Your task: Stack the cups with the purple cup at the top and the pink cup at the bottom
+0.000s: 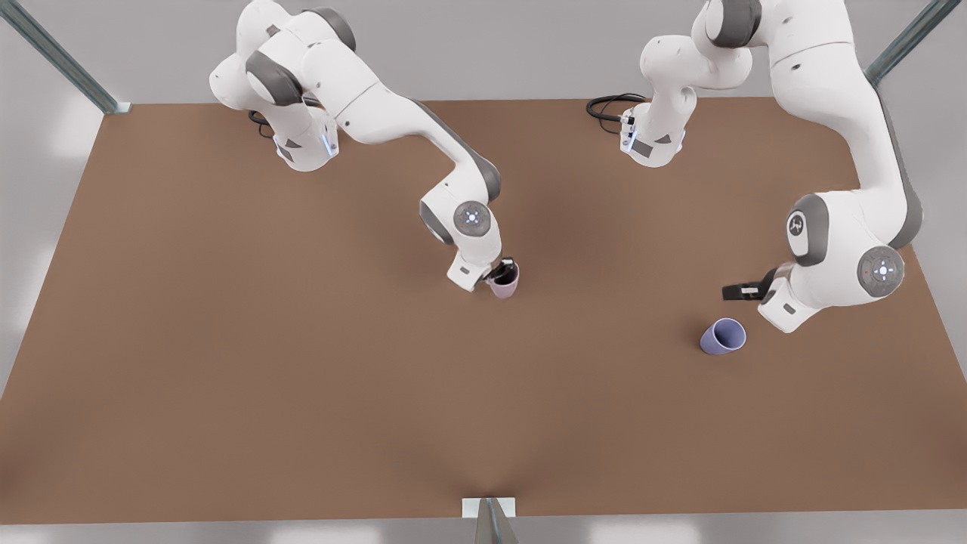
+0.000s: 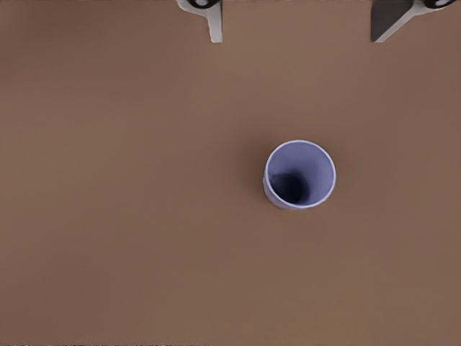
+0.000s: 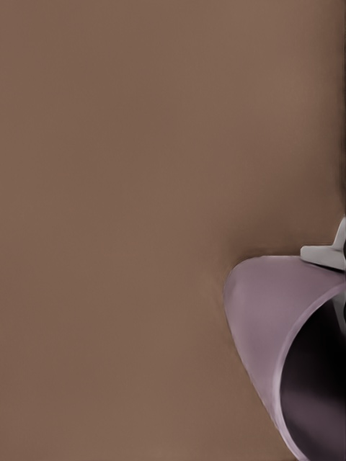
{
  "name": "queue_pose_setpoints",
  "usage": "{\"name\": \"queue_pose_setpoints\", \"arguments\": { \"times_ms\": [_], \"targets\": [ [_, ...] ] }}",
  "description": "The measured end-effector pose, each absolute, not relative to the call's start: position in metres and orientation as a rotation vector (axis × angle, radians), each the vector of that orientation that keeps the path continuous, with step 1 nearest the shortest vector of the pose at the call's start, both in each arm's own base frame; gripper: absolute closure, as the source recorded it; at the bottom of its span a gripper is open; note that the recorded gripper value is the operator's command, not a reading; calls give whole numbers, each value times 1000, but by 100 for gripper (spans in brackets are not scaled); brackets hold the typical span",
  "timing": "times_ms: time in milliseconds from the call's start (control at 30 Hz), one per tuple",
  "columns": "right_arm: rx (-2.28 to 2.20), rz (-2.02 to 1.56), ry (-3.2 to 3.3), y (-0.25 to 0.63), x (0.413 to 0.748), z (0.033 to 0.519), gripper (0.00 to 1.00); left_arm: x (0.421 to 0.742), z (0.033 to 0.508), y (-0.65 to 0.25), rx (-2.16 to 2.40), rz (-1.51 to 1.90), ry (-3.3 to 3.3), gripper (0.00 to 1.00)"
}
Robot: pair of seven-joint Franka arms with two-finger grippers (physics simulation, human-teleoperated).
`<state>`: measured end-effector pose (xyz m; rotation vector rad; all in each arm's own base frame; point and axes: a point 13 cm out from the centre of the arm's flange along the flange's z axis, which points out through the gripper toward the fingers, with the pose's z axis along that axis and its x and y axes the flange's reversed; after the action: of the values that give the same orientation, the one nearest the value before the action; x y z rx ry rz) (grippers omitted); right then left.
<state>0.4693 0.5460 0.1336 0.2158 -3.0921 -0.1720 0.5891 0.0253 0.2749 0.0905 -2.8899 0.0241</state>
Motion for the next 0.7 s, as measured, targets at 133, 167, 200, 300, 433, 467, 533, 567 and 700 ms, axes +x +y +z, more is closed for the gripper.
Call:
{"name": "queue_pose_setpoints", "arguments": {
  "times_ms": [133,167,200,300,433,467,533,567,700],
  "targets": [
    [83,-163,-3082,555,460,116,79,615,216,59,142,22,-2950,0],
    [51,-160,-3080,554,459,114,79,619,208,70,159,22,-2963,0],
    [20,-159,-3078,555,459,112,79,624,204,82,178,22,-2981,0],
    [-54,-151,-3072,556,455,104,79,634,190,101,189,15,-3020,0],
    [-137,-145,-3071,559,452,103,0,632,168,99,129,21,-3024,0],
    [-157,-143,-3071,560,452,104,0,631,164,104,124,21,-3024,0],
    [-198,-144,-3074,560,453,110,0,631,153,108,103,19,-3023,0],
    [-217,-150,-3078,560,454,115,0,630,148,110,92,18,-3020,0],
    [-285,-193,-3087,563,460,147,0,624,129,108,40,26,-3004,0]
  ]
}}
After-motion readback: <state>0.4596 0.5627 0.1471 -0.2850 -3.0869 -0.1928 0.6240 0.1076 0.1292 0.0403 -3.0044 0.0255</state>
